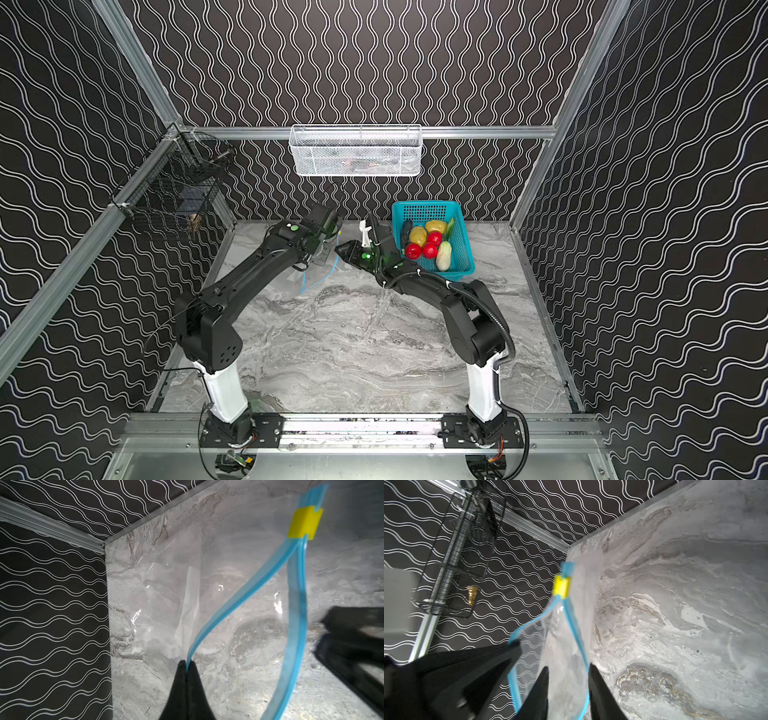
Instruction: Place the food in the zip-top bag and seal the zipper
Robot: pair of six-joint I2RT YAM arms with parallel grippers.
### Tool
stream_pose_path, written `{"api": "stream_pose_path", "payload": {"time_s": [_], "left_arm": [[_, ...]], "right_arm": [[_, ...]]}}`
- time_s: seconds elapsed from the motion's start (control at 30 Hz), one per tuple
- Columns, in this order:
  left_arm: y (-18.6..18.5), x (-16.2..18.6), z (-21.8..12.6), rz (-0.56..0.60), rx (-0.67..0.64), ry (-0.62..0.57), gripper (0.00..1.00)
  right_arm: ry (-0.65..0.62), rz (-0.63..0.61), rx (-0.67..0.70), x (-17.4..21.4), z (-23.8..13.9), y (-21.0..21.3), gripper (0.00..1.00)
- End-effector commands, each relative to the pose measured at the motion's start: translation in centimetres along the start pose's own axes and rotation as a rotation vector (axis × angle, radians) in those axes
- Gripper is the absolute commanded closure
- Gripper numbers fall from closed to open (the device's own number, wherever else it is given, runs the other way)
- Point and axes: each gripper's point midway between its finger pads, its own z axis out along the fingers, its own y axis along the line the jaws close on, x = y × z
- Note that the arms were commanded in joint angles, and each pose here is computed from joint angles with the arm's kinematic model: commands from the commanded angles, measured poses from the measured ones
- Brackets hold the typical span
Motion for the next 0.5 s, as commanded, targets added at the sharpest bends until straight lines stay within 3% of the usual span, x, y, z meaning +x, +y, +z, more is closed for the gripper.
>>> {"api": "stream_pose_path", "payload": {"time_s": [0.0, 0.2, 0.47], "left_arm": [[0.1, 0.2, 0.5, -0.018, -0.022, 0.021, 1.00], [-0.6, -0.1, 0.8, 0.008, -0.043, 0.026, 1.00], [-3.5, -0.6, -0.3, 0.092, -0.059, -0.007, 1.00]], "right_arm": [[-0.022, -0.026, -0.033, -0.8, -0.9, 1.5, 0.63], [-0.036, -0.068, 0.030, -1.9, -3.5, 1.3, 0.54], [-0.121, -0.074, 0.286, -5.4, -8.8, -4.7, 0.37]]}}
